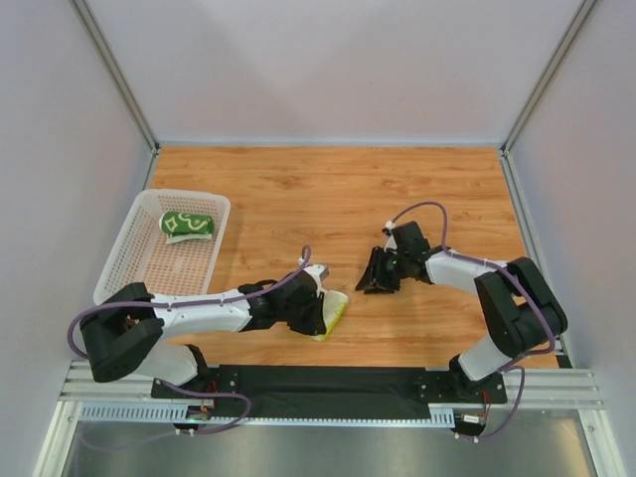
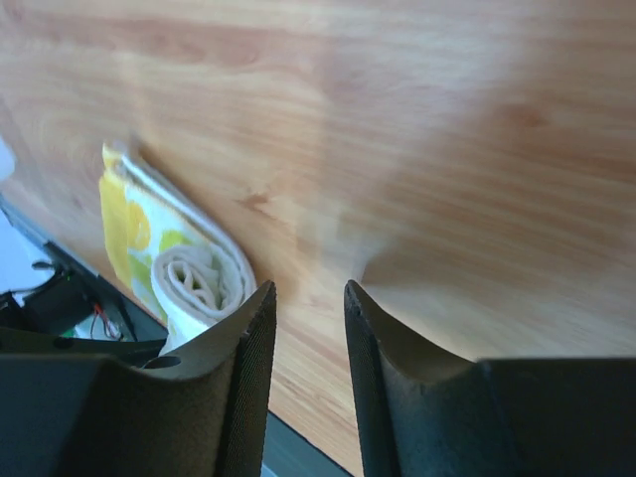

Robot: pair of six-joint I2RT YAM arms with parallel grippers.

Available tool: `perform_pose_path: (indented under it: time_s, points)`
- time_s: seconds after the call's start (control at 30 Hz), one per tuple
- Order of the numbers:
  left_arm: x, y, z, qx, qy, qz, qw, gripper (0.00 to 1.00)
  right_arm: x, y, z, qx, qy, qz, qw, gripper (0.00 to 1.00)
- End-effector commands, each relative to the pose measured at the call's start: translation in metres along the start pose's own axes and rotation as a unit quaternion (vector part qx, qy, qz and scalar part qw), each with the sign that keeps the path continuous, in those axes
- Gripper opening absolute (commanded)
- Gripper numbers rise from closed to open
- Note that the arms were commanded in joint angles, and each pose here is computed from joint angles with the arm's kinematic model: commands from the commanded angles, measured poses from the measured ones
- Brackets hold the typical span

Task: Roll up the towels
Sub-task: Roll the towel

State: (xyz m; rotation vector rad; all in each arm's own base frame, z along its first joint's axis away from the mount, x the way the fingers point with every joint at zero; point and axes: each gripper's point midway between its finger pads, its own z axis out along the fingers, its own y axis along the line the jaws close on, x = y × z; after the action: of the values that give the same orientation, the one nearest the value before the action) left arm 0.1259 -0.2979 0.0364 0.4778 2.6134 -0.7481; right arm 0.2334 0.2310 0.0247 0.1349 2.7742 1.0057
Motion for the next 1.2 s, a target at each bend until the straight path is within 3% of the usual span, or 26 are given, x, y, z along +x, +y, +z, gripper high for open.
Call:
perform_pose_path:
  time_s: [0.0, 0.1, 0.27, 0.37, 0.57, 1.17]
  points:
    - [-0.002, -0.031, -0.008, 0.106, 0.007, -0.042, 0.994, 0.07, -0.019, -0.006, -0.022, 0.025, -0.041, -0.014, 0.999, 0.36]
    - [-0.008, -0.036, -0.007, 0.151, -0.001, -0.082, 0.985, 0.06, -0.022, 0.000, -0.032, 0.017, -0.050, -0.022, 0.998, 0.36]
    - [-0.001, -0.002, 0.003, 0.108, 0.023, -0.206, 0.972, 0.05, -0.006, 0.030, -0.040, -0.080, -0.043, -0.047, 0.995, 0.36]
    - [0.006, 0.013, 0.004, 0.105, 0.022, -0.272, 0.956, 0.05, 0.005, 0.049, -0.047, -0.155, -0.048, -0.066, 0.985, 0.41]
    - [0.017, 0.040, 0.002, 0.094, 0.016, -0.359, 0.928, 0.05, 0.032, 0.055, -0.039, -0.217, -0.037, -0.075, 0.973, 0.54]
    - [0.047, 0.067, 0.018, 0.067, 0.054, -0.419, 0.904, 0.04, 0.045, 0.058, 0.028, -0.236, -0.006, -0.094, 0.967, 0.56]
